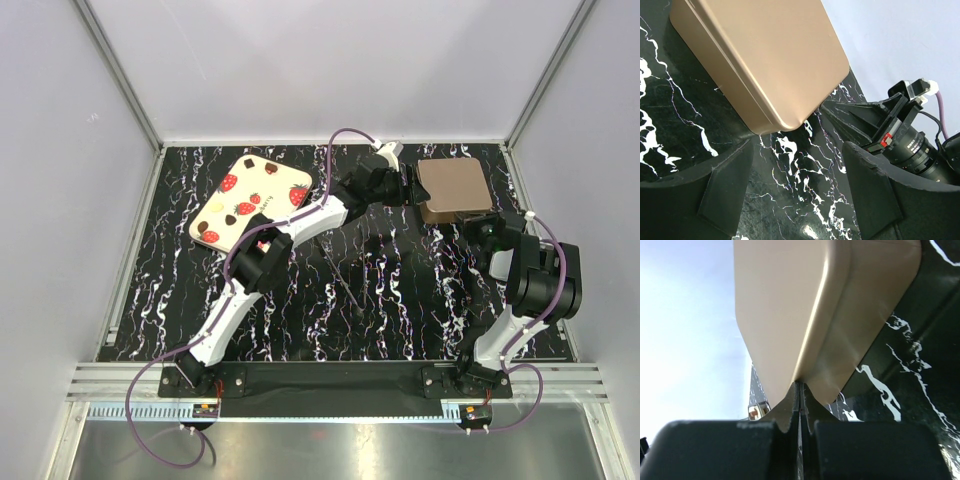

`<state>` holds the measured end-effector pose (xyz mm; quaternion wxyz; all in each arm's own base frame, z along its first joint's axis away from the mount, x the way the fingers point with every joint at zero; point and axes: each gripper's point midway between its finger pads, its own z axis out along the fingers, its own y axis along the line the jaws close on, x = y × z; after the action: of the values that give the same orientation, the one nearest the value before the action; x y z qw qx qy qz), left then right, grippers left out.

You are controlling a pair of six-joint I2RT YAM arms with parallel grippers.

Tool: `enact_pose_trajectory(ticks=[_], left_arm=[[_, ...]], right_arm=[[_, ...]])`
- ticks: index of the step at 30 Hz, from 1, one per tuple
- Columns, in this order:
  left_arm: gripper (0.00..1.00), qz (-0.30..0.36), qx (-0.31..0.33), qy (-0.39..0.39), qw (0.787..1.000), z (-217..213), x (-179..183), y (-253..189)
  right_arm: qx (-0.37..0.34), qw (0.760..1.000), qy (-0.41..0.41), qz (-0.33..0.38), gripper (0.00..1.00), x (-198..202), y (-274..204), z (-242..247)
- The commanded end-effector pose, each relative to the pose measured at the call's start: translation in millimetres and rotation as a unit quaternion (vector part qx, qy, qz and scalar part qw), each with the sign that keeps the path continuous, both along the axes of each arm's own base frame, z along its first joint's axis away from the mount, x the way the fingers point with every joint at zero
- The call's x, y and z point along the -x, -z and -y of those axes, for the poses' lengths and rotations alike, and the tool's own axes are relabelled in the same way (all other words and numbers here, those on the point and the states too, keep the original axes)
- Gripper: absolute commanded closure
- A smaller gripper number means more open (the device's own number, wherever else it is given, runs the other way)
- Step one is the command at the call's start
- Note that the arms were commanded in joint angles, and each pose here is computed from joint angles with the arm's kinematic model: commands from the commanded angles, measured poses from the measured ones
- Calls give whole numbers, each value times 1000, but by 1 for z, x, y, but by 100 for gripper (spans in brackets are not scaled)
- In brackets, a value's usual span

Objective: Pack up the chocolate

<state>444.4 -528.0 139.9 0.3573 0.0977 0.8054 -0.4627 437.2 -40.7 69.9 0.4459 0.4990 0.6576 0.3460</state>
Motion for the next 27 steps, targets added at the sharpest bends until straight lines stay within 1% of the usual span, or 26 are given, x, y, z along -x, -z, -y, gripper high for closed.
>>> enact_pose_trajectory(ticks=[1, 8, 13, 18, 20, 22, 23, 24, 25, 26, 27], left_arm=[[23, 39, 32, -6, 999, -1, -7, -42], [24, 37, 31, -2, 999, -1, -5, -41], [24, 38, 25, -1, 999, -3, -4, -38], [24, 34, 25, 1, 999, -3, -2, -37], [24, 41, 26, 0, 999, -4, -2, -43], [24, 45, 22, 1, 999, -7, -2, -44], [23, 48, 24, -1, 999, -9, -3, -50], [24, 46, 20, -3, 999, -12, -3, -49], [24, 48, 20, -8, 999, -17, -6, -52], [23, 52, 23, -9, 998, -21, -6, -61], [23, 51, 21, -10, 998, -24, -6, -61]], right_arm=[[20, 998, 0, 67, 100, -12, -40, 2], [9, 998, -9, 55, 100, -17, -27, -1], [18, 998, -19, 58, 100, -22, -33, -1], [55, 997, -41, 46, 94, -34, -45, 1], [75, 995, -53, 46, 92, -40, -56, 3], [102, 992, -60, 41, 88, -44, -66, 6], [110, 992, -63, 27, 84, -50, -72, 9], [120, 990, -68, 19, 73, -54, -76, 11], [149, 985, -81, 5, 68, -58, -72, 15], [163, 983, -88, -13, 62, -65, -81, 19], [179, 979, -92, -22, 56, -68, -82, 23]])
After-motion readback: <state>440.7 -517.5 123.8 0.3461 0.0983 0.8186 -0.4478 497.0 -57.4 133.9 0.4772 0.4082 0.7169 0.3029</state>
